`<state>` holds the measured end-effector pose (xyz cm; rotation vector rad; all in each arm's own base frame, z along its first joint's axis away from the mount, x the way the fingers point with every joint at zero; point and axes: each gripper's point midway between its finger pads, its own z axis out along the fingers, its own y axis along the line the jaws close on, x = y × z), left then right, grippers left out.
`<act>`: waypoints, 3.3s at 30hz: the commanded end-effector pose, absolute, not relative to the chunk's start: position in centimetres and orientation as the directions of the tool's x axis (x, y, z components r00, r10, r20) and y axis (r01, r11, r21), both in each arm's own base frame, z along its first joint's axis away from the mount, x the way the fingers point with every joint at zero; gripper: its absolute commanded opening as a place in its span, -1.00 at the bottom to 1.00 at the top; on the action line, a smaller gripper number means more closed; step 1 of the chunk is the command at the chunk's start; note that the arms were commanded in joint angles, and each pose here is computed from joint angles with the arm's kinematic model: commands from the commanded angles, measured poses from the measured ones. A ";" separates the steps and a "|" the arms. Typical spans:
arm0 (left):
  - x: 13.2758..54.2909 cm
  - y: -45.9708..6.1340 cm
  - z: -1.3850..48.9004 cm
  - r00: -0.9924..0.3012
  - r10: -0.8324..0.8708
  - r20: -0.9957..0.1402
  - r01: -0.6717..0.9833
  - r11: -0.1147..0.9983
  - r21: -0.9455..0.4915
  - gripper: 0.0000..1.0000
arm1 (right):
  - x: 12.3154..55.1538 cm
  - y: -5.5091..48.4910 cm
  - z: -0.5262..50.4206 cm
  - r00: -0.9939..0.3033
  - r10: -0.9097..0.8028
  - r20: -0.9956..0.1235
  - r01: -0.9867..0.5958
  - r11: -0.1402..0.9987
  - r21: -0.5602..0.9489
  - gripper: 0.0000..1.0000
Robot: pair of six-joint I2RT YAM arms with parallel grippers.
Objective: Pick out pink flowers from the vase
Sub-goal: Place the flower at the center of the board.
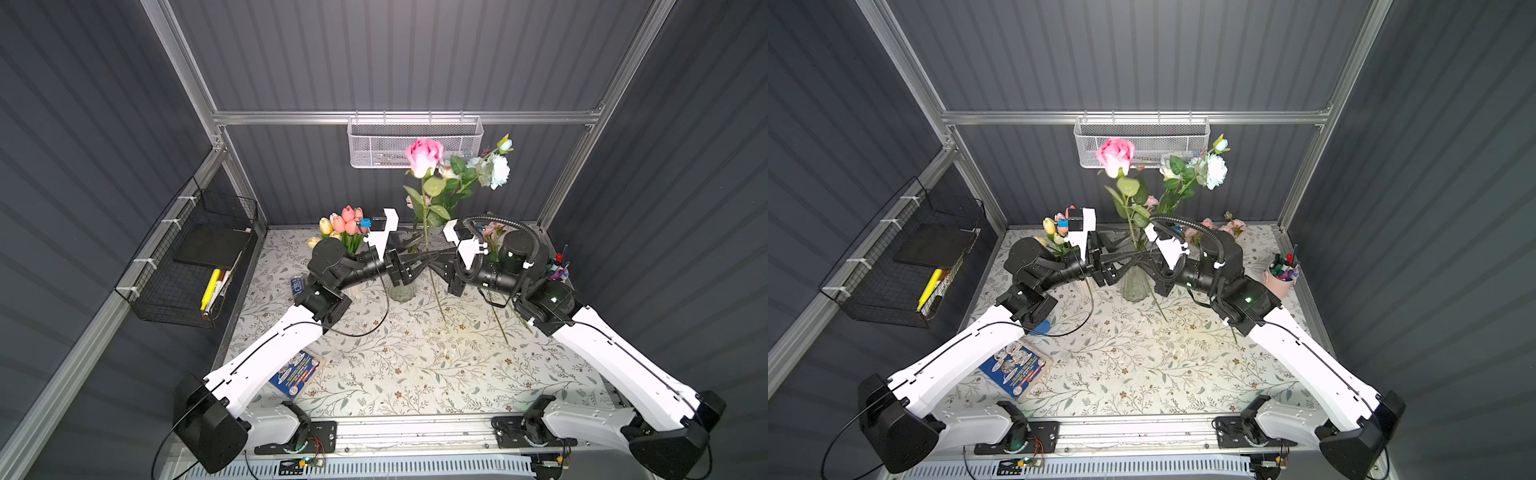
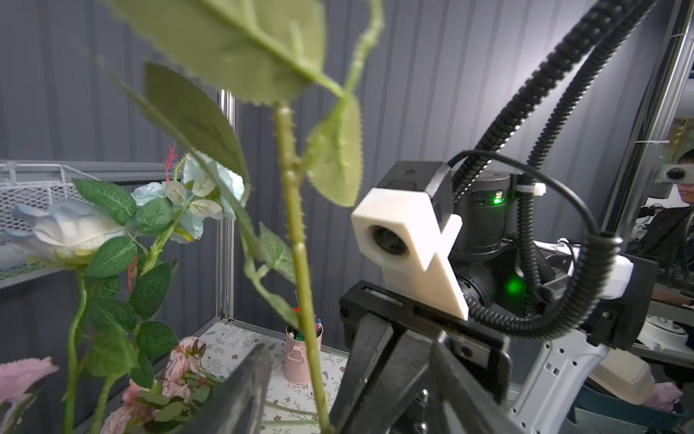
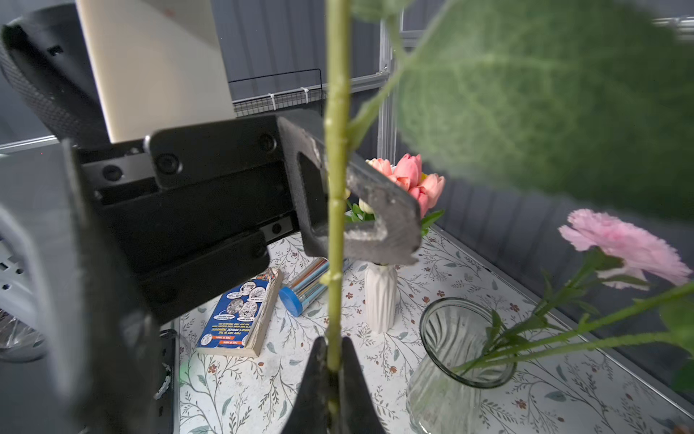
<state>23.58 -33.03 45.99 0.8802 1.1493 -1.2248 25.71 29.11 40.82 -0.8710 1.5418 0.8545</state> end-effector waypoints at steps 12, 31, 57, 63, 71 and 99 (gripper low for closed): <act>25.2 -27.7 42.1 0.079 0.010 -0.997 0.843 0.533 0.072 0.98 | 28.3 17.9 40.4 -0.080 0.065 -0.995 -0.543 0.834 0.098 -1.00; 25.3 -25.1 33.9 0.097 0.141 -0.985 0.768 0.619 0.164 0.98 | 36.2 3.6 26.0 -0.409 0.340 -0.847 0.076 0.937 0.340 -1.00; 24.1 -25.1 34.6 0.074 0.041 -0.996 0.797 0.598 0.084 0.98 | 44.6 8.5 7.3 -0.946 -0.052 -0.321 -0.093 0.989 0.113 -1.00; 24.1 -25.1 34.5 0.076 0.040 -0.996 0.795 0.601 0.085 0.98 | 45.5 8.5 4.8 -0.959 -0.085 -0.270 -0.107 0.992 0.069 -1.00; 24.3 -25.3 34.3 0.071 0.045 -0.996 0.798 0.597 0.084 0.98 | 46.7 7.4 2.4 -0.972 -0.065 -0.227 -0.066 0.998 -0.001 -0.73; 25.9 -27.4 33.5 -0.001 0.151 -0.989 0.827 0.555 0.084 0.93 | 43.1 10.2 19.3 -0.682 0.242 -0.690 0.009 0.946 0.323 -0.01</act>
